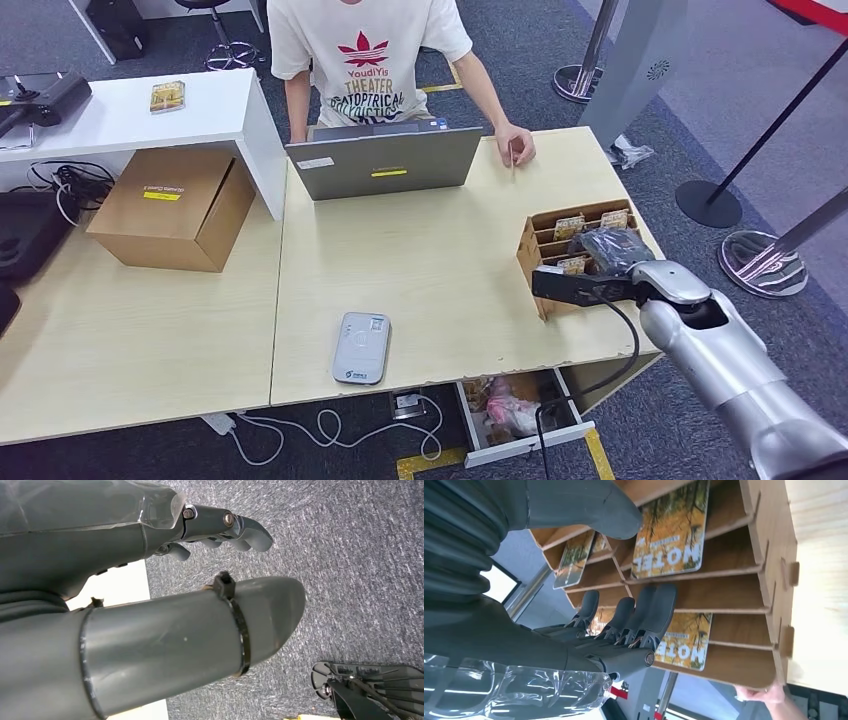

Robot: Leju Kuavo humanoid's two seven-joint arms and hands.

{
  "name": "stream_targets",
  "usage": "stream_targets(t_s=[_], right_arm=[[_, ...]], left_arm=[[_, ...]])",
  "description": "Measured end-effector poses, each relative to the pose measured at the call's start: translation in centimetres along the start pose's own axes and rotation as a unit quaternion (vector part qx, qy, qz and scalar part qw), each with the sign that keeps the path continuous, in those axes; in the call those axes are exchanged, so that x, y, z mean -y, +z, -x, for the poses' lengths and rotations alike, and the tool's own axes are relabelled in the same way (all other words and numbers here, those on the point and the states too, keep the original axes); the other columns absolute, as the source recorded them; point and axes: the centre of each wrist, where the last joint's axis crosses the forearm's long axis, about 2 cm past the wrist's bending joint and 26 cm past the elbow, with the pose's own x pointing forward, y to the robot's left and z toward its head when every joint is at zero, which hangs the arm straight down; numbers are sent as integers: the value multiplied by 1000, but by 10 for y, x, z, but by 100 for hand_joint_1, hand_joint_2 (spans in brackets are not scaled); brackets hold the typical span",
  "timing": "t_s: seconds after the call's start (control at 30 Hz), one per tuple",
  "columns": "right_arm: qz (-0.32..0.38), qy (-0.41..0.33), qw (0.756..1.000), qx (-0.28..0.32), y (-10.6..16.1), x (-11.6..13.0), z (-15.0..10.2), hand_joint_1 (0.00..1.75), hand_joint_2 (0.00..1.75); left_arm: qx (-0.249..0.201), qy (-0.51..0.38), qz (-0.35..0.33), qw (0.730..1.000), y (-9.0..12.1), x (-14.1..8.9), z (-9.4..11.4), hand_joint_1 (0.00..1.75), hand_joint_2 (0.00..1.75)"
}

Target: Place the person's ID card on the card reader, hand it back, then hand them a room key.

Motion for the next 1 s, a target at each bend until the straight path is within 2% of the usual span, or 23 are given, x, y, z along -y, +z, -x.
stream_targets(t_s=[0.27,0.33,0.47,0.57,1.0], right_arm=[[-2,-3,1000,-1,3,-6,3,93,175],[-2,-5,1000,-3,3,-8,4,103,175],[0,-10,1000,-6,5,-12,6,143,175],[0,-12,1000,-7,7,-15,6,155,175],[1,-18,1000,-14,11,-19,9,158,175]], left_arm=[[0,-2,0,1000,0,0,0,0,0],[1,-3,0,1000,0,0,0,0,0],[2,-7,0,1000,0,0,0,0,0],[2,-8,1,1000,0,0,-1,0,0],[2,-9,0,1000,0,-1,-1,0,0]])
